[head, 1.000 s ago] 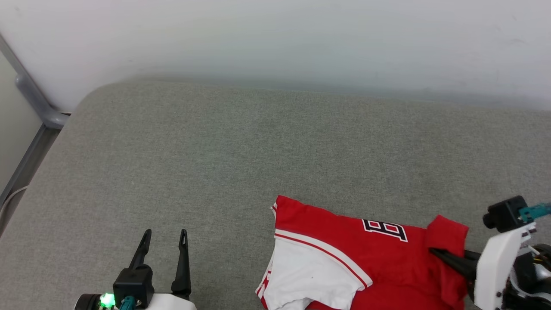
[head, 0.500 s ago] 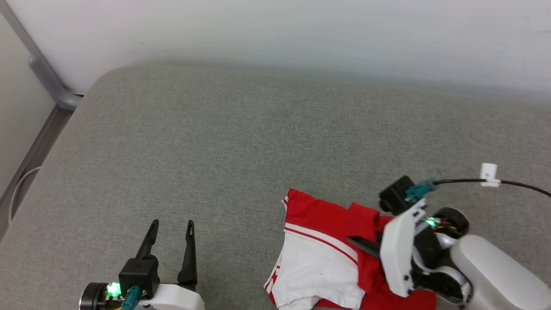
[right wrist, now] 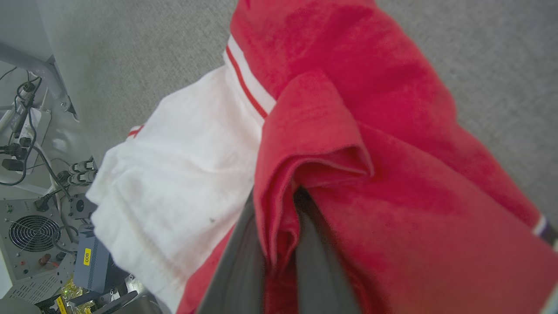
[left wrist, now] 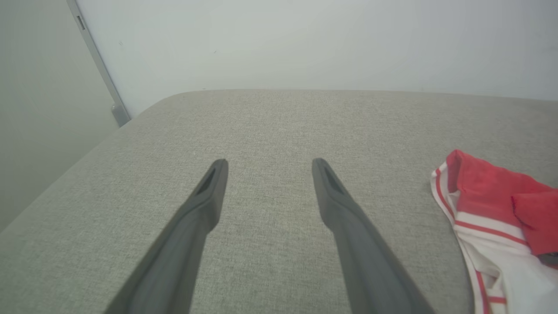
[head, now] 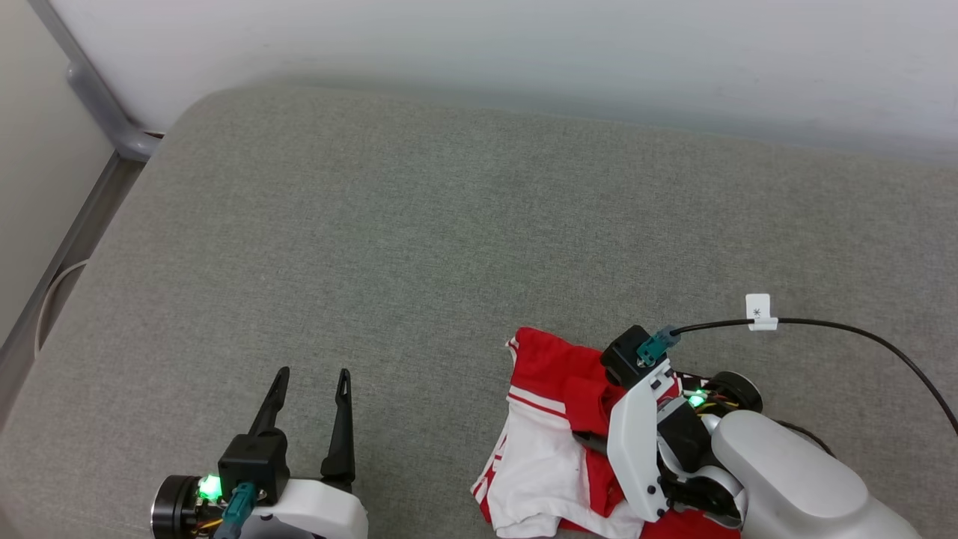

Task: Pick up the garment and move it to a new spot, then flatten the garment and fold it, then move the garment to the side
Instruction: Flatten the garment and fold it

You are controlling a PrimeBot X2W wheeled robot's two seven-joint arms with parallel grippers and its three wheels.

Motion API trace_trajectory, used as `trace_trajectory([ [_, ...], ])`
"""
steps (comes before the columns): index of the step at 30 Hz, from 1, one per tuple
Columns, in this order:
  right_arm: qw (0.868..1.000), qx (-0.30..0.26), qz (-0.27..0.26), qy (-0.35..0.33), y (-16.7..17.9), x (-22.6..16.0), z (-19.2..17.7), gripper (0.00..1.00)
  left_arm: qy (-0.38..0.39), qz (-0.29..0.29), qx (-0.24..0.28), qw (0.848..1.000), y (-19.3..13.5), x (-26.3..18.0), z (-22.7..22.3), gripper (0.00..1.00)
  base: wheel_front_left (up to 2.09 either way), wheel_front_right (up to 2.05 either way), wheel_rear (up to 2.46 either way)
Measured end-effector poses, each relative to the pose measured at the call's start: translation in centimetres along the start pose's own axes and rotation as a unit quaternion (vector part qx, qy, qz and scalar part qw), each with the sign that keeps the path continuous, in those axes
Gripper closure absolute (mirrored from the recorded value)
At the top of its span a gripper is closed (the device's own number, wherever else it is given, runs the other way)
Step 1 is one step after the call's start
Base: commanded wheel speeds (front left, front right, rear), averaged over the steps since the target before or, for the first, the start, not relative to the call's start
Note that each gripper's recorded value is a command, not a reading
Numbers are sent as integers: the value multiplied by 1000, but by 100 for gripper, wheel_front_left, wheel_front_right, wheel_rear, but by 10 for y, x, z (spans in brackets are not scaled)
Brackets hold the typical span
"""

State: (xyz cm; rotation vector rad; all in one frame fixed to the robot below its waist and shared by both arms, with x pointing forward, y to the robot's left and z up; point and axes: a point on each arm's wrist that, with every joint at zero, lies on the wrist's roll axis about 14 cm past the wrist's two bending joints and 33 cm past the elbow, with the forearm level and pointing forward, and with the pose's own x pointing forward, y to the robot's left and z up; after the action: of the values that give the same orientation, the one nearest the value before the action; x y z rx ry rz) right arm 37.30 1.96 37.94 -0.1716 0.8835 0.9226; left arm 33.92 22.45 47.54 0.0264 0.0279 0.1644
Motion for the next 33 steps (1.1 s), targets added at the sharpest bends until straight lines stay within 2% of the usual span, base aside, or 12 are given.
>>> trace_trajectory([
  [2,1000,2,0,-4,1,1,-1,100,0,2,0,1000,1,0,0,0,0,0,0],
  [3,1000,1,-1,-12,1,0,1,96,-1,2,0,1000,1,1,1,0,0,0,0],
  [4,1000,1,-2,-23,1,-1,4,63,-2,2,-1,1000,1,1,1,0,0,0,0],
  [5,999,2,-2,-34,2,-2,7,20,-2,2,-1,1000,1,1,1,0,0,0,0],
  [6,999,1,-3,-47,2,-4,11,0,-4,2,-1,1000,1,1,2,0,0,0,0],
  [13,988,-29,-31,-151,-9,-39,43,0,-22,-9,-4,1000,-3,-1,13,0,0,0,0],
  [21,955,-39,-91,-281,-35,-101,70,0,-32,-24,-8,999,-10,-6,18,0,0,0,0],
  [25,927,-53,-145,-341,-55,-137,79,0,-37,-29,-9,999,-13,-8,21,0,0,0,0],
  [33,857,-53,-257,-444,-81,-199,70,0,-44,-41,-8,998,-19,-12,24,0,0,0,0],
])
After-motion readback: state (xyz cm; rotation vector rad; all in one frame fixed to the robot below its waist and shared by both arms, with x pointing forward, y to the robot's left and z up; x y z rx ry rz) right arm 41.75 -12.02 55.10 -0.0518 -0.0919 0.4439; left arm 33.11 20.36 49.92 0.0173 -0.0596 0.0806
